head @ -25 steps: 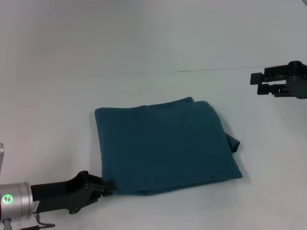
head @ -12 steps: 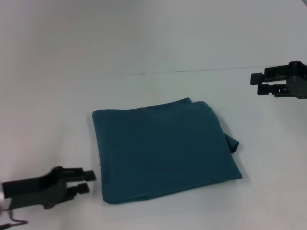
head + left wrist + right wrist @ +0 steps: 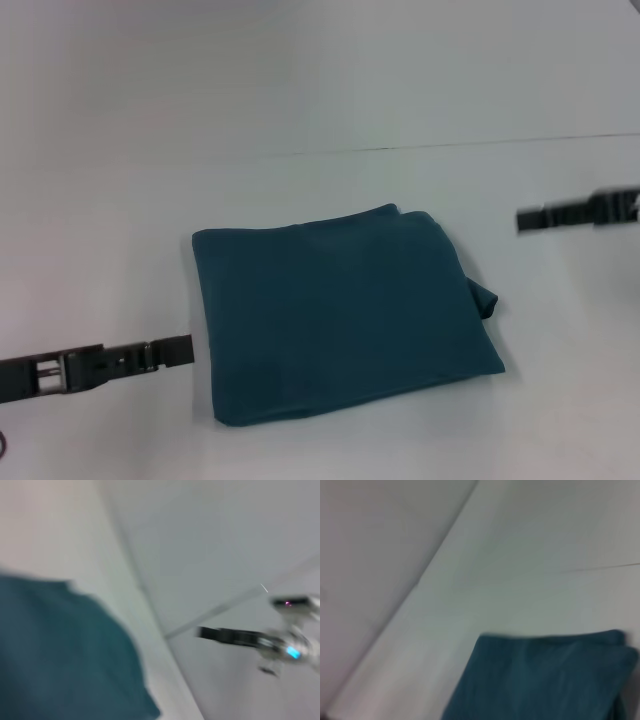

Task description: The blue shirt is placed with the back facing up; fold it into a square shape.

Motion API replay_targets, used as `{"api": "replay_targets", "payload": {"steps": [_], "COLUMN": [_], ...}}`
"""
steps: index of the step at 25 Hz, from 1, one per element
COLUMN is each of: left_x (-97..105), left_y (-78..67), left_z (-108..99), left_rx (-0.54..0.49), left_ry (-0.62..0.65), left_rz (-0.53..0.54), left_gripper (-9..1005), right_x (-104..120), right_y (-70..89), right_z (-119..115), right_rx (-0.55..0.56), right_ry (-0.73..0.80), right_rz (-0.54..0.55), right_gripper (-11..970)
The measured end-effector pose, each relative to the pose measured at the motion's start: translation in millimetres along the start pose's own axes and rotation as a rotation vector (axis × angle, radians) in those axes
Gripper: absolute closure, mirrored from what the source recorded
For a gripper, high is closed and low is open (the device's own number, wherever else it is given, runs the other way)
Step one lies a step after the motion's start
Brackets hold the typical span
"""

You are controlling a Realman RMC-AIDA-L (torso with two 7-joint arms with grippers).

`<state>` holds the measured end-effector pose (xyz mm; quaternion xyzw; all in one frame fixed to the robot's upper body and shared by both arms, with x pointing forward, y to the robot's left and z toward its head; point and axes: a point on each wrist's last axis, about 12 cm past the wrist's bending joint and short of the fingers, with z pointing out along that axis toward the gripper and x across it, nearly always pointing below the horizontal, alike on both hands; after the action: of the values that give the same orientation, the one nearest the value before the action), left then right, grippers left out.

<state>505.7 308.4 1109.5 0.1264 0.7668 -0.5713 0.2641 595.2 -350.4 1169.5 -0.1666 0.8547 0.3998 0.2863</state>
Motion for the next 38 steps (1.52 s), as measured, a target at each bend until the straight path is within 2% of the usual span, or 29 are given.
{"api": "replay_targets", "payload": {"steps": [1, 4, 9, 12, 18, 24, 27, 31, 33, 38], "left_x": [-4, -11, -28, -29, -20, -20, -19, -19, -16, -15], "left_y": [-3.3, -5.2, -7.5, -8.2, -5.3, -3.8, -3.5, -0.2, 4.7, 9.1], "left_z": [-2, -5, -11, -9, 6, 14, 16, 21, 30, 45], "left_rx": [-0.003, -0.026, -0.047, -0.042, -0.053, -0.059, -0.06, -0.08, -0.102, -0.103], "left_ry": [0.009, 0.019, 0.025, 0.044, 0.201, 0.239, 0.244, 0.235, 0.248, 0.274], "left_rz": [0.071, 0.132, 0.164, 0.18, 0.197, 0.197, 0.197, 0.191, 0.167, 0.153], "left_gripper": [366, 363, 357, 359, 364, 361, 361, 360, 360, 360], "right_x": [5, 19, 28, 29, 48, 53, 52, 52, 52, 54], "right_y": [2.5, 14.3, 34.5, 39.9, 45.8, 53.6, 56.9, 59.9, 60.6, 56.4], "right_z": [3, 21, 52, 61, 87, 95, 95, 97, 98, 96], "right_rx": [-0.008, -0.003, 0.028, 0.0, -0.125, -0.224, -0.253, -0.27, -0.275, -0.258], "right_ry": [0.02, 0.069, 0.159, 0.16, 0.187, 0.236, 0.26, 0.268, 0.263, 0.233], "right_rz": [-0.073, -0.252, -0.388, -0.399, -0.344, -0.322, -0.344, -0.41, -0.429, -0.418], "right_gripper": [424, 424, 424, 425, 417, 373, 350, 219, 154, 94]}}
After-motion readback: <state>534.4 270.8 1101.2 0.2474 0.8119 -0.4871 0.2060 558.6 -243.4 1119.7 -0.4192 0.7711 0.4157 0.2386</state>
